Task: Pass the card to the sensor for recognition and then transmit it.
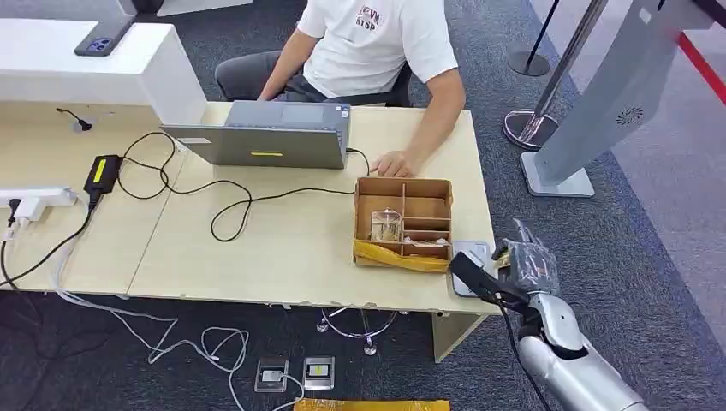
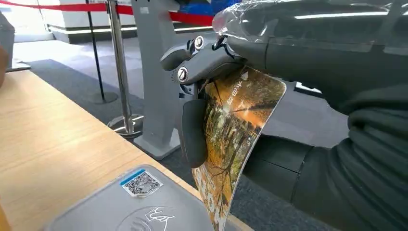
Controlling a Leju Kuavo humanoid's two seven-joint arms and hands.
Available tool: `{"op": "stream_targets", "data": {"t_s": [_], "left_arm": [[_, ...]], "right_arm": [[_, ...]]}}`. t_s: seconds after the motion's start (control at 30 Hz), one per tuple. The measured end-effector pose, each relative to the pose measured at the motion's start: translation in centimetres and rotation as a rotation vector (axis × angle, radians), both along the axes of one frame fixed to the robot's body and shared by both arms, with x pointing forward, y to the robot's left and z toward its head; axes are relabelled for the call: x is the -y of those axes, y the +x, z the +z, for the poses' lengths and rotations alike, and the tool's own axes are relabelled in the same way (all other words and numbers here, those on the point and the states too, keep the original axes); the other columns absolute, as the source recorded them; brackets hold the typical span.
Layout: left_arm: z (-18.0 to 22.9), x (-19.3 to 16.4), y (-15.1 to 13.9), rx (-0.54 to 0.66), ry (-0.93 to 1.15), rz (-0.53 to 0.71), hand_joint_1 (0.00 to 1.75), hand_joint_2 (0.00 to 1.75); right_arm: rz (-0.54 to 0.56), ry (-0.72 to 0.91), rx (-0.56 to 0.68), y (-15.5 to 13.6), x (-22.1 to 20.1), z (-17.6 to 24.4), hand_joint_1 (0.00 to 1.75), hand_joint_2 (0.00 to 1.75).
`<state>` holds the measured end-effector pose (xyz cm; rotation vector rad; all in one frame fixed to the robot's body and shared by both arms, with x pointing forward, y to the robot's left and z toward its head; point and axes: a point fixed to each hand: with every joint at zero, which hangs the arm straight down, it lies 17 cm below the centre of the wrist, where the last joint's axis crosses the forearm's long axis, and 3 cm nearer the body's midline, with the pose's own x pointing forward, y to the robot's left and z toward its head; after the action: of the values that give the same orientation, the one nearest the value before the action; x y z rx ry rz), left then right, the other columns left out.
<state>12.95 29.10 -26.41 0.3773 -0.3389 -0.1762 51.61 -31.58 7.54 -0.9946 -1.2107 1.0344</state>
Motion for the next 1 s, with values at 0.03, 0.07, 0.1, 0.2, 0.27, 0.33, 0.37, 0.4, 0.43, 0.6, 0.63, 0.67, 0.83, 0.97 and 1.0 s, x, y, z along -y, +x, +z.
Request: {"op": "stream_targets", "data": {"t_s": [0.03,0.07,0.1,0.2,0.27,0.33,0.37,0.4,0.43,0.6,0.63,0.67,0.83,0.97,1.0], "left_arm": [[0.0,0.0,0.0,-0.002,0.000,0.001,0.00,0.00],[0.0,0.0,-0.1,-0.004,0.000,0.002,0.00,0.00],[0.0,0.0,-0.1,-0.007,0.001,0.004,0.00,0.00],[0.0,0.0,-0.2,-0.008,0.001,0.005,0.00,0.00],[0.0,0.0,-0.2,-0.009,0.001,0.005,0.00,0.00],[0.0,0.0,-0.1,-0.008,0.001,0.003,0.00,0.00],[0.0,0.0,-0.1,-0.008,0.002,0.001,0.00,0.00],[0.0,0.0,-0.1,-0.007,0.002,-0.003,0.00,0.00],[0.0,0.0,-0.1,-0.007,0.003,-0.005,0.00,0.00],[0.0,0.0,-0.1,-0.007,0.001,-0.006,0.00,0.00],[0.0,0.0,-0.1,-0.007,0.001,-0.006,0.00,0.00],[0.0,0.0,-0.1,-0.007,0.001,-0.006,0.00,0.00],[0.0,0.0,-0.1,-0.007,0.001,-0.005,0.00,0.00],[0.0,0.0,-0.1,-0.008,0.001,-0.004,0.00,0.00],[0.0,0.0,-0.1,-0.008,0.001,-0.004,0.00,0.00]], "right_arm": [[-0.002,0.000,-0.003,-0.1,0.1,-0.1,1.75,1.75],[-0.003,0.002,-0.008,-0.1,0.1,-0.3,1.75,1.75],[-0.004,0.002,-0.013,-0.2,0.1,-0.5,1.75,1.75],[-0.006,0.000,-0.021,-0.4,0.3,-1.0,1.75,1.75],[-0.008,-0.001,-0.024,-0.5,0.4,-1.1,1.75,1.75],[-0.010,-0.002,-0.025,-0.5,0.4,-1.2,1.75,1.75],[-0.011,-0.002,-0.026,-0.6,0.5,-1.3,1.75,1.75],[-0.012,-0.001,-0.025,-0.6,0.5,-1.4,1.75,1.75],[-0.012,-0.001,-0.023,-0.7,0.5,-1.4,1.75,1.75],[-0.001,-0.005,-0.013,-0.7,0.3,-1.3,1.75,1.75],[0.003,-0.006,-0.009,-0.7,0.2,-1.3,1.75,1.75],[0.008,-0.006,-0.001,-0.7,0.0,-1.1,1.75,1.75],[0.025,-0.001,0.052,-0.4,-0.7,-0.1,1.75,1.75],[0.043,0.002,0.097,-0.2,-1.4,0.8,1.75,1.75],[0.044,0.003,0.104,-0.1,-1.6,1.0,1.75,1.75]]}}
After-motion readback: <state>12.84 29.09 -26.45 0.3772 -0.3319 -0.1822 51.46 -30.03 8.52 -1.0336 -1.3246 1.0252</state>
